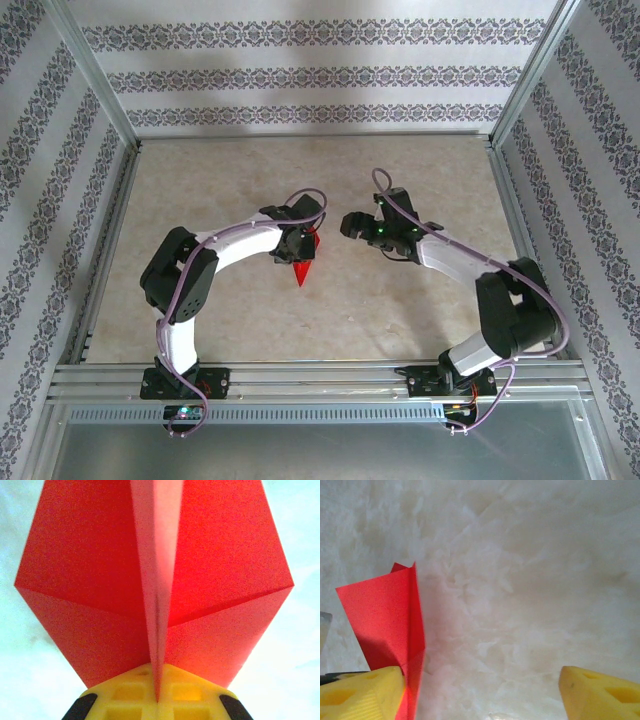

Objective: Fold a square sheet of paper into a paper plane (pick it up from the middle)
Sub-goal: Move the paper plane to the top-center of the table.

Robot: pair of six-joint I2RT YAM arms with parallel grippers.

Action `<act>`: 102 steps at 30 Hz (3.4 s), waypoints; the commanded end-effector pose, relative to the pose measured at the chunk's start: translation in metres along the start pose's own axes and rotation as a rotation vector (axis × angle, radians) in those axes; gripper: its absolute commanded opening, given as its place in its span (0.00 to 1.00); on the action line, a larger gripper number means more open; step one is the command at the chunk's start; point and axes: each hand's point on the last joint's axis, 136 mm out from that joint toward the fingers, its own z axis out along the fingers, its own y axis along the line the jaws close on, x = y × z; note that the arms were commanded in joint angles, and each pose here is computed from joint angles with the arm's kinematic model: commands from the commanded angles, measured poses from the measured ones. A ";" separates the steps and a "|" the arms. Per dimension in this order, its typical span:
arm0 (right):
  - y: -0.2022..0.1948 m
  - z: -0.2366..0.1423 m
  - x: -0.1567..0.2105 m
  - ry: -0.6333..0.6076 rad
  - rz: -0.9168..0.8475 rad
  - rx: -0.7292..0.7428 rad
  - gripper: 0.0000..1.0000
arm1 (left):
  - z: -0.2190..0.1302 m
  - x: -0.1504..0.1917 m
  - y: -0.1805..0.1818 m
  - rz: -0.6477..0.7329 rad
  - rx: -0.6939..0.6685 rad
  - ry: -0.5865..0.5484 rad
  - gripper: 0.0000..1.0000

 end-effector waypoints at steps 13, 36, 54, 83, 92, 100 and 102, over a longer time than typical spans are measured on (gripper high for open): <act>-0.029 -0.031 -0.016 -0.096 -0.066 0.068 0.98 | 0.022 -0.109 0.014 0.112 -0.096 -0.013 0.03; -0.035 -0.023 -0.002 -0.033 -0.014 0.041 0.98 | 0.057 -0.125 0.008 0.019 -0.132 0.026 0.15; -0.034 -0.019 -0.002 -0.018 -0.004 0.036 0.98 | 0.074 -0.115 0.018 -0.021 -0.182 0.054 0.25; -0.033 -0.015 -0.001 -0.006 0.012 0.032 0.98 | 0.035 -0.143 0.003 -0.039 -0.150 -0.042 0.33; -0.033 -0.016 -0.003 -0.009 0.015 0.033 0.98 | -0.009 -0.157 -0.002 -0.052 -0.129 -0.123 0.39; -0.031 -0.023 -0.010 -0.036 -0.004 0.048 0.98 | -0.050 -0.166 -0.006 -0.060 -0.093 -0.198 0.42; -0.030 -0.030 -0.018 -0.062 -0.029 0.066 0.98 | -0.072 -0.171 -0.006 -0.064 -0.079 -0.248 0.43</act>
